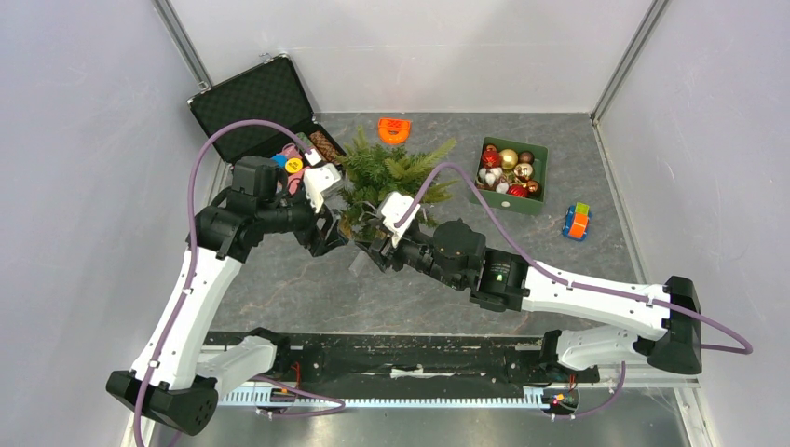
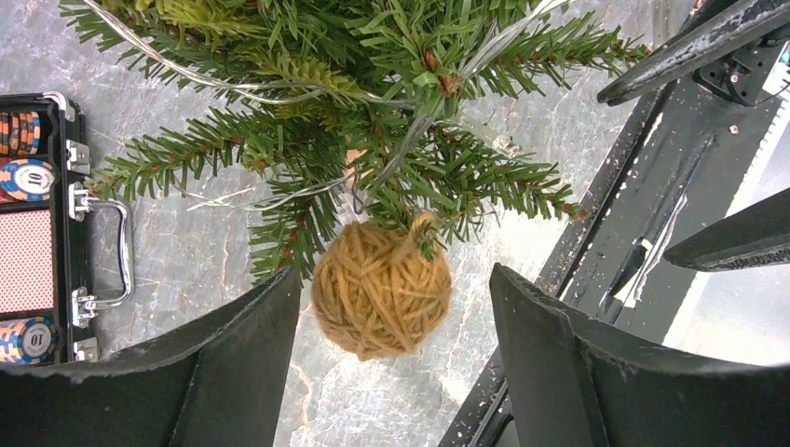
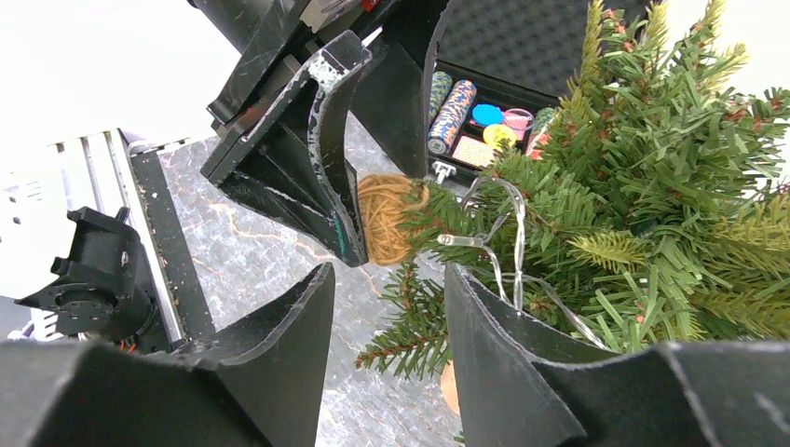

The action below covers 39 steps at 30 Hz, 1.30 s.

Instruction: Decorate the small christmas tree

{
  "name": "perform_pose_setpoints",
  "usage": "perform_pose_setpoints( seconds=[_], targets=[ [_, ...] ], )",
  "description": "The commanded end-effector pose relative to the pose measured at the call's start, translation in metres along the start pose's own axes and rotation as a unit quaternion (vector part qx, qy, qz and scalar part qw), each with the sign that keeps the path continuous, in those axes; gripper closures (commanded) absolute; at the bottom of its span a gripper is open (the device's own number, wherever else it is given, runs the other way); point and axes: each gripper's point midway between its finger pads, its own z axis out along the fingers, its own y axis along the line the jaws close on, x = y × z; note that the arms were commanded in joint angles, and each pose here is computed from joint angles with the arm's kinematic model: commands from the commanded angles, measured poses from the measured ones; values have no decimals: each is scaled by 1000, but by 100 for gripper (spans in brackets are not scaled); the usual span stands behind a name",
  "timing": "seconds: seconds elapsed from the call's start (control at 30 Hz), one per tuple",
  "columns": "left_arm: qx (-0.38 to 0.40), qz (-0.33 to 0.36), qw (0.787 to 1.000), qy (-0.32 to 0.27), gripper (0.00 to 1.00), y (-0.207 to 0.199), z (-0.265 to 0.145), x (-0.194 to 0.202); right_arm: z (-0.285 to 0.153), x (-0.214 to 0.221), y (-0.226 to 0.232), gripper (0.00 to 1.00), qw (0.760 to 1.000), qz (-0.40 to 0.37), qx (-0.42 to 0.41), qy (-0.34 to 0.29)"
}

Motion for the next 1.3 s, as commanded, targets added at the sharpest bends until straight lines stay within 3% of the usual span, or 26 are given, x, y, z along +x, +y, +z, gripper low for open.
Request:
perform_pose_setpoints(
  seconds=[0.0, 0.17, 0.33, 0.43, 0.57, 0.7, 0.83, 0.93, 1.17, 1.27],
  targets=[
    [4, 23, 1000, -19, 20, -4, -10, -13, -7, -27, 2, 50, 999, 6, -9, -33],
    [-22, 39, 999, -26, 18, -4, -29, -23, -16, -33, 4, 47, 999, 4, -24, -35],
    [-59, 45, 997, -37, 18, -4, -51, -34, -46, -67, -1, 44, 997, 9, -36, -65],
    [-61, 43, 996, -47, 18, -8, -59, -41, -73, -77, -31, 41, 997, 13, 30, -68],
    [-67, 42, 995, -64, 17, -13, -70, -52, -114, -68, -100, 33, 977, 13, 208, -31],
    [-76, 38, 994, -69, 17, -11, -74, -56, -165, -36, -189, 31, 901, -8, 430, 49],
    [-89, 33, 993, -72, 17, -6, -75, -59, -163, -1, -256, 30, 886, 21, 451, 101],
    [-103, 35, 991, -72, 16, -4, -81, -60, -174, 27, -308, 29, 853, 34, 504, 131],
    [-162, 27, 985, -57, 16, 15, -88, -56, -172, 117, -422, 30, 832, 149, 512, 156],
    [-199, 23, 979, -43, 16, 32, -87, -50, -158, 158, -458, 35, 831, 191, 493, 175]
  ],
)
